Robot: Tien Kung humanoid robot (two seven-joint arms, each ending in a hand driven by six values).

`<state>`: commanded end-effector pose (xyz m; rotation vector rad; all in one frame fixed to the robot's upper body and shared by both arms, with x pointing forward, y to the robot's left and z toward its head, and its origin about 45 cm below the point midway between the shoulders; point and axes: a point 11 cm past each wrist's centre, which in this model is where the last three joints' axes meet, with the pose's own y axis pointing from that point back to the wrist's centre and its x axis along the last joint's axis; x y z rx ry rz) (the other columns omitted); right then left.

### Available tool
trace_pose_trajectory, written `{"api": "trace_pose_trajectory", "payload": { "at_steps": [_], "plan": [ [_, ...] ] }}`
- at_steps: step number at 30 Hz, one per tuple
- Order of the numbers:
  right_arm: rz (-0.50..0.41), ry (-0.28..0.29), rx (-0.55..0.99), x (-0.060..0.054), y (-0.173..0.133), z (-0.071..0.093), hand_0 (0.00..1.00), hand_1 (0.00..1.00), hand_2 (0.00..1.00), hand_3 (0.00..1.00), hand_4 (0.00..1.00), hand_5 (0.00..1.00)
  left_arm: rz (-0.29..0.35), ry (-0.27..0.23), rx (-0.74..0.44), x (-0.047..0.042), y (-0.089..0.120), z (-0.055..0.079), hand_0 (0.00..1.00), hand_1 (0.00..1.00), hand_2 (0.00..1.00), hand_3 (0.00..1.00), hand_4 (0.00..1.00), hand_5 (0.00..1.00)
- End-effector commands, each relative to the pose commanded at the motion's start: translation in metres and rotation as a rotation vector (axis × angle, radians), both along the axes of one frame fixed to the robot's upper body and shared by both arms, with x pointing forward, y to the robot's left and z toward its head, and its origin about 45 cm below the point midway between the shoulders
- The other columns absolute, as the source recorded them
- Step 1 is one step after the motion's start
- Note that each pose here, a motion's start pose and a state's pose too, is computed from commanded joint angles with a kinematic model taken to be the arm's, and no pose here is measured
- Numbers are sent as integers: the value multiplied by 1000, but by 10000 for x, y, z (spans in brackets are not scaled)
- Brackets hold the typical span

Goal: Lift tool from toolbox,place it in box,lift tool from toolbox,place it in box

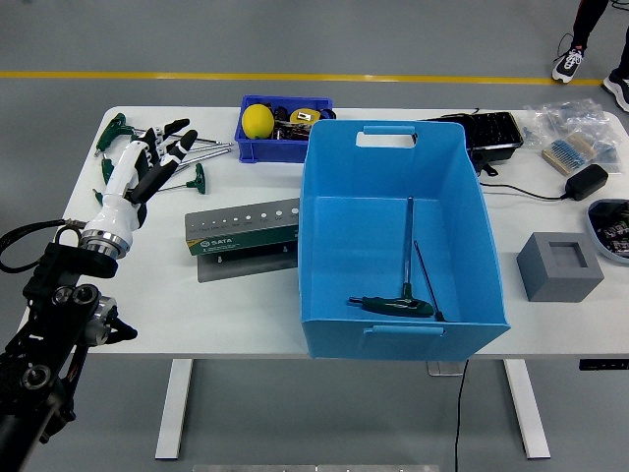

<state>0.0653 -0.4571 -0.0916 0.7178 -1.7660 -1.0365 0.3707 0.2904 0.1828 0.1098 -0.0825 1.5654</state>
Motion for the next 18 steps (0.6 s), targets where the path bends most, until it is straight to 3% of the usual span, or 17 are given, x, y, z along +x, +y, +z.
{"api": "trace_pose_trajectory", "payload": {
  "at_steps": [5, 8, 15, 16, 18],
  "plan": [
    [-2, -3, 2, 0, 5, -3, 716, 688, 733, 550, 782, 711, 76, 59, -52, -279, 261, -243, 792, 778, 867, 787, 856, 720],
    [-1, -5, 2, 2, 4, -2, 716, 688, 733, 550, 782, 711, 78, 84, -70, -358, 309, -311, 792, 778, 867, 787, 856, 720],
    [6, -6, -1, 30, -7, 7, 717, 687, 733, 551, 782, 712, -19, 100, -263, -349, 178, -336, 807, 797, 893, 794, 857, 727],
    [6, -6, -1, 30, -7, 7, 716, 687, 733, 550, 782, 712, -29, 97, -279, -342, 156, -328, 814, 810, 913, 803, 863, 799],
    [3, -8, -1, 30, -7, 7, 716, 687, 733, 550, 782, 712, -43, 91, -291, -331, 124, -314, 814, 810, 913, 803, 863, 799]
  ]
}}
